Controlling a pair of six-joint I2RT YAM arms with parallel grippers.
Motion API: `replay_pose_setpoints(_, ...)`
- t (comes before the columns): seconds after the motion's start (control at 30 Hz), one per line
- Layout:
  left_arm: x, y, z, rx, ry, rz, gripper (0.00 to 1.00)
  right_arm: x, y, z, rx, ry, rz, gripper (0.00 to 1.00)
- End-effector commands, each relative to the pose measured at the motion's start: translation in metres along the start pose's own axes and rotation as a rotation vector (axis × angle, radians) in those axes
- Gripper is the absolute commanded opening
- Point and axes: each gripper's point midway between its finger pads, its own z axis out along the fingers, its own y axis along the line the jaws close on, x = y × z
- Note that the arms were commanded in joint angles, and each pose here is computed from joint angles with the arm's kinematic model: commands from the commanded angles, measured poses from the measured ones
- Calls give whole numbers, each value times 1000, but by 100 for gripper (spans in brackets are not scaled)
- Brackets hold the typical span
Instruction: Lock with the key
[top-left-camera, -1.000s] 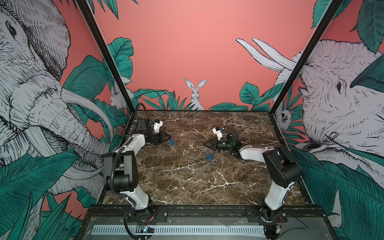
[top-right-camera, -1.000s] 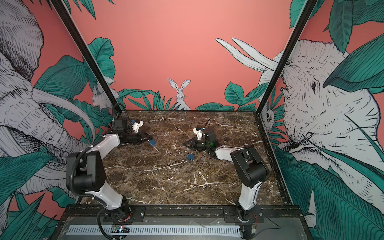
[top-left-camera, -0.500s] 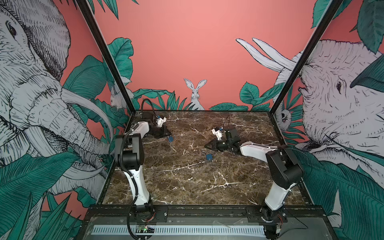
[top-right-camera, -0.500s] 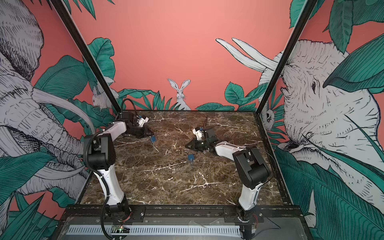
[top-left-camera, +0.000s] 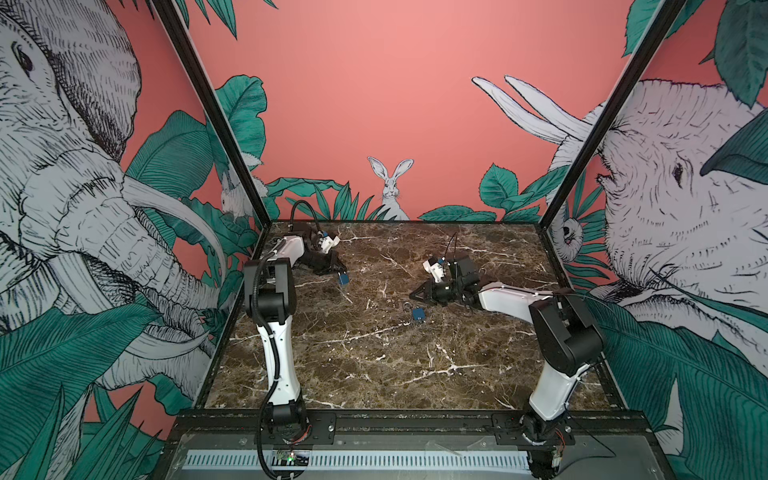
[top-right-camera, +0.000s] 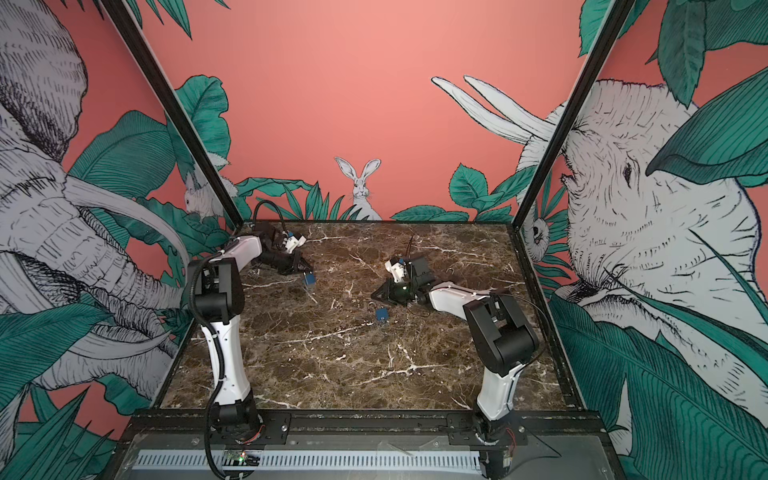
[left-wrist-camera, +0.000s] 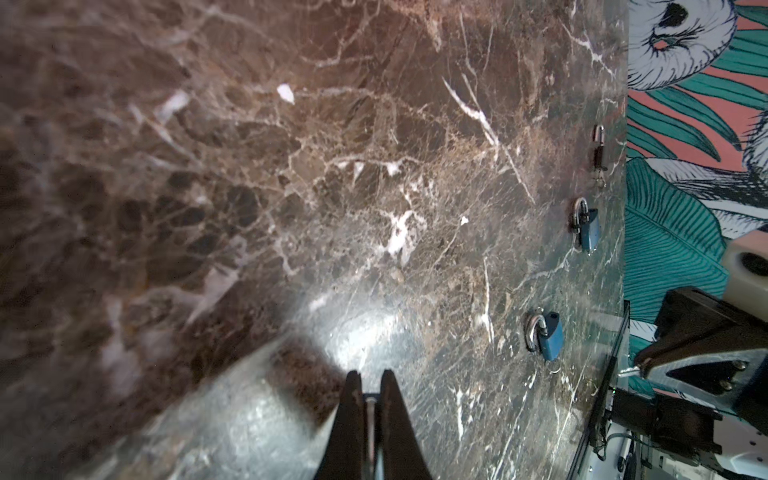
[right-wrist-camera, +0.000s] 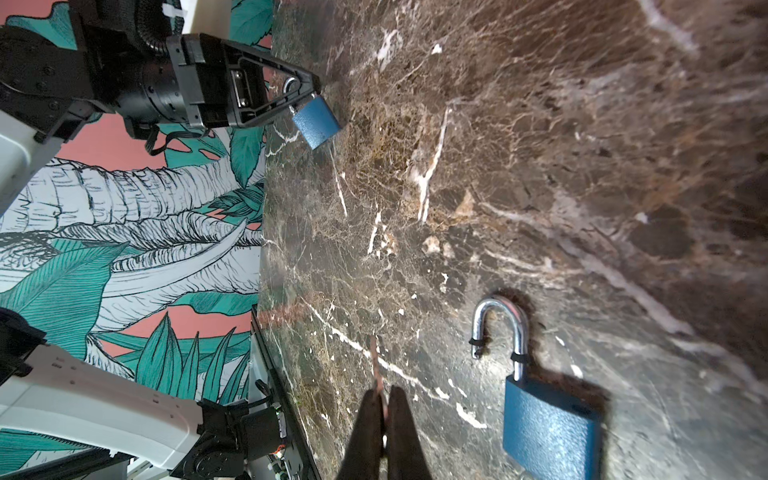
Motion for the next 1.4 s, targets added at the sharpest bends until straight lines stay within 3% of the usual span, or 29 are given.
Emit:
replay_pose_setpoints(0.0,3,-22,-5,88,25,40,0,-4,5,2,-42,-9,-25,0)
replay_pose_setpoints(0.47,11,-9,5,85,106,11,1,-4,14,1,-95,-14,-53,0)
replay_pose_setpoints(0.93,16,7,9,19,157,-13,28,3,13,-1,-99,-8,-57,0)
replay_pose_setpoints(1.37,-1,20,7,-67,110,-78,36,3,15,-5,-86,-6,-70,0)
